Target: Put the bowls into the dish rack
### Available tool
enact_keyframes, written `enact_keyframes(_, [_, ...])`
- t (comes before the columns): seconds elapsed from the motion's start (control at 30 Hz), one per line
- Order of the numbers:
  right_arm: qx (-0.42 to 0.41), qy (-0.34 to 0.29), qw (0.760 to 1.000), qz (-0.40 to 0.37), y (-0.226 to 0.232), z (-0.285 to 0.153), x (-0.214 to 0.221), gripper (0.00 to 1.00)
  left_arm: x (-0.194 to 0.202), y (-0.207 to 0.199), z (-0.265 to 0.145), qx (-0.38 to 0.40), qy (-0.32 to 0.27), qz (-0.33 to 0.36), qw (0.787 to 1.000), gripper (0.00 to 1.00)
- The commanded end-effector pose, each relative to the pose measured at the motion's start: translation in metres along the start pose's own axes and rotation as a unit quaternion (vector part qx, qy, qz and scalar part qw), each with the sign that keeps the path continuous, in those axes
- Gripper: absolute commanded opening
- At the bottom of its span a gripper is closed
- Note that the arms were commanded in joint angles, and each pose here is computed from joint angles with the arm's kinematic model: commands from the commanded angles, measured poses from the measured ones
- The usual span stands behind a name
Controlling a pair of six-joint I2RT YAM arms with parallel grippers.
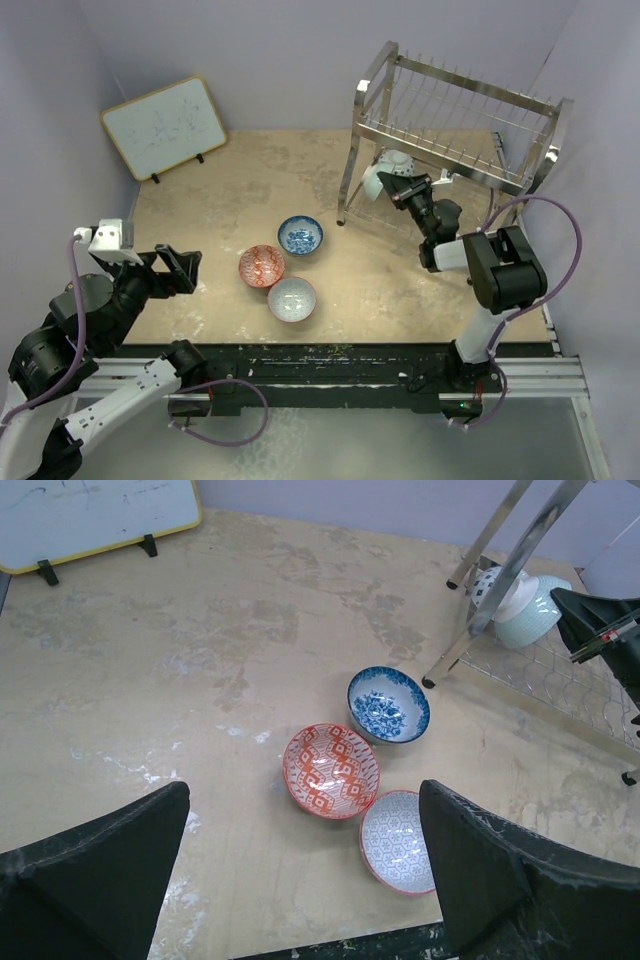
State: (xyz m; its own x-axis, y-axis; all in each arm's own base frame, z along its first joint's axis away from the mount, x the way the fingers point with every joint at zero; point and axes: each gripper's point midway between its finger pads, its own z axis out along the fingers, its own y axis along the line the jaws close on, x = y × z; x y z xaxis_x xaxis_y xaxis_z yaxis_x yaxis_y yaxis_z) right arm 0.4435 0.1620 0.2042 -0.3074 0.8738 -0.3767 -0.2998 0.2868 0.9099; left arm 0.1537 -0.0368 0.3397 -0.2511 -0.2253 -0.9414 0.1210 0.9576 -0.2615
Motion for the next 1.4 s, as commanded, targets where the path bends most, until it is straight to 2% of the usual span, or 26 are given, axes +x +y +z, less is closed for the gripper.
enact_keyframes(0.0, [-0.103, -0.067, 0.992, -0.010, 0.053, 0.011, -0.038, 0.00, -0.009, -0.006, 0.001, 0.010, -0.007, 0.005, 1.000, 0.99])
enact_keyframes(0.33, [-0.102, -0.066, 0.992, 0.034, 0.016, 0.014, -0.040, 0.00, -0.006, -0.005, -0.001, 0.010, -0.003, 0.005, 1.000, 0.99])
enact_keyframes(0.67, [-0.053, -0.092, 0.991, 0.086, -0.033, -0.009, -0.041, 0.00, -0.003, -0.006, 0.002, 0.010, 0.001, 0.005, 1.000, 0.99])
enact_keyframes(0.83, [-0.029, -0.109, 0.990, 0.089, -0.045, -0.019, -0.045, 0.01, -0.002, -0.007, 0.003, 0.011, 0.002, 0.005, 1.000, 0.99])
enact_keyframes(1.2, [0.020, -0.138, 0.986, 0.087, -0.056, -0.036, -0.051, 0.08, 0.002, -0.008, 0.005, 0.016, 0.001, 0.001, 1.000, 0.99])
enact_keyframes(1.37, [0.037, -0.153, 0.983, 0.089, -0.061, -0.047, -0.053, 0.18, 0.002, -0.006, 0.002, 0.018, -0.002, -0.001, 1.000, 0.99])
